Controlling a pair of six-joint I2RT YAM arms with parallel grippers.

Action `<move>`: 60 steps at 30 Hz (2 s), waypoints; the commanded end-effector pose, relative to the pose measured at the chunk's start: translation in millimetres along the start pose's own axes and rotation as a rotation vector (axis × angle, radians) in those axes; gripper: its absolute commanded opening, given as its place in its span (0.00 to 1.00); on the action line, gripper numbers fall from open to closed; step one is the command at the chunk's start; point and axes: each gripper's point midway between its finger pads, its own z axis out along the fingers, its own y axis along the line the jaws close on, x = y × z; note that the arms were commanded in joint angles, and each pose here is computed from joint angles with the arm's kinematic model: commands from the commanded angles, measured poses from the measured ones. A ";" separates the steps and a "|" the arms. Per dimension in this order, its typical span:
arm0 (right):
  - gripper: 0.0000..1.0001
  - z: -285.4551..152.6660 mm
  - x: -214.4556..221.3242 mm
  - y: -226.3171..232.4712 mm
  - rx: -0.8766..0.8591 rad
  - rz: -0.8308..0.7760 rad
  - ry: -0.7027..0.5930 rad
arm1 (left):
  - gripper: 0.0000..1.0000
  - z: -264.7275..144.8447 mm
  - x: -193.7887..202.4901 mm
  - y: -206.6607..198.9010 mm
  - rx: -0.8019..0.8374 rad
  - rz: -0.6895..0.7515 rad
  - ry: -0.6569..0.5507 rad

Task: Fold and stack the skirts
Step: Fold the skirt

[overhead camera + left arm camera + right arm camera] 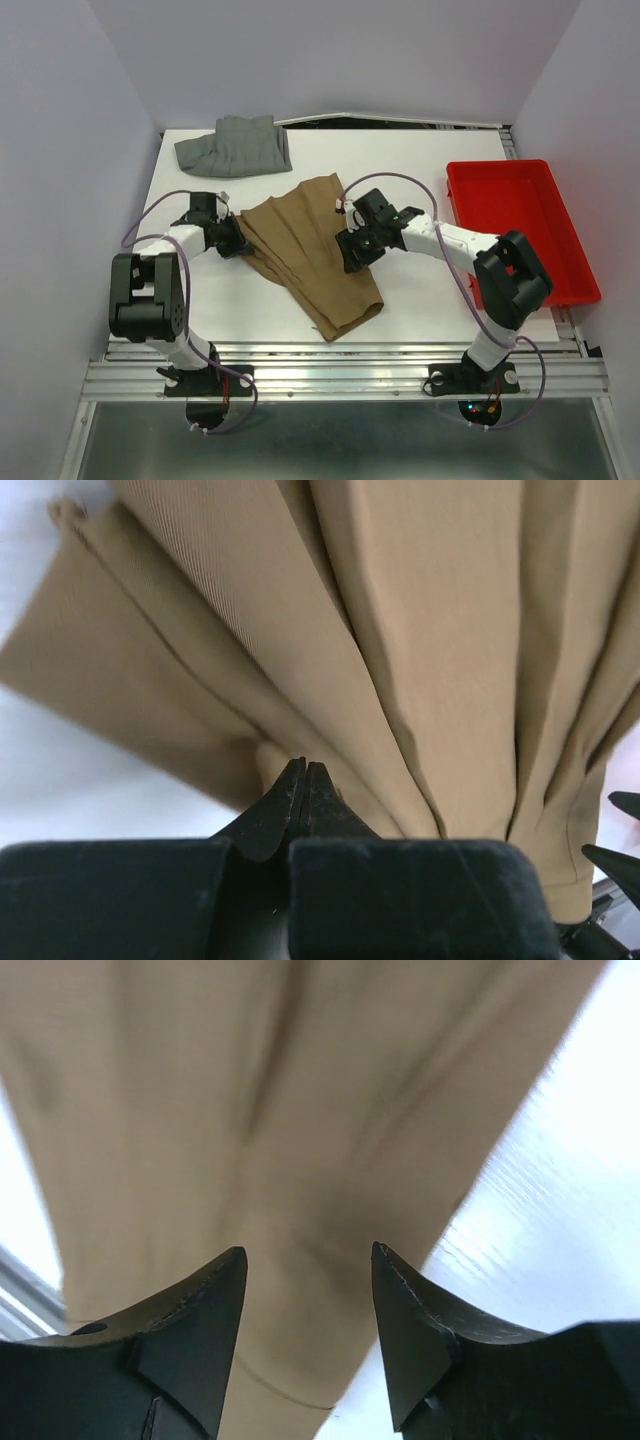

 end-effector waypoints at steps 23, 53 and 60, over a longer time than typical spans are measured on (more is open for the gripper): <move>0.53 -6.5 8.5 -81.5 0.048 0.318 0.029 | 0.09 13.6 -106.8 -121.3 0.328 0.168 -0.198; 0.48 36.9 -49.6 37.0 -0.013 0.085 -0.005 | 0.00 23.0 66.4 -134.4 0.548 0.084 0.117; 0.48 48.3 -48.5 35.0 0.031 0.065 0.019 | 0.00 40.9 72.4 -117.9 0.453 0.068 0.143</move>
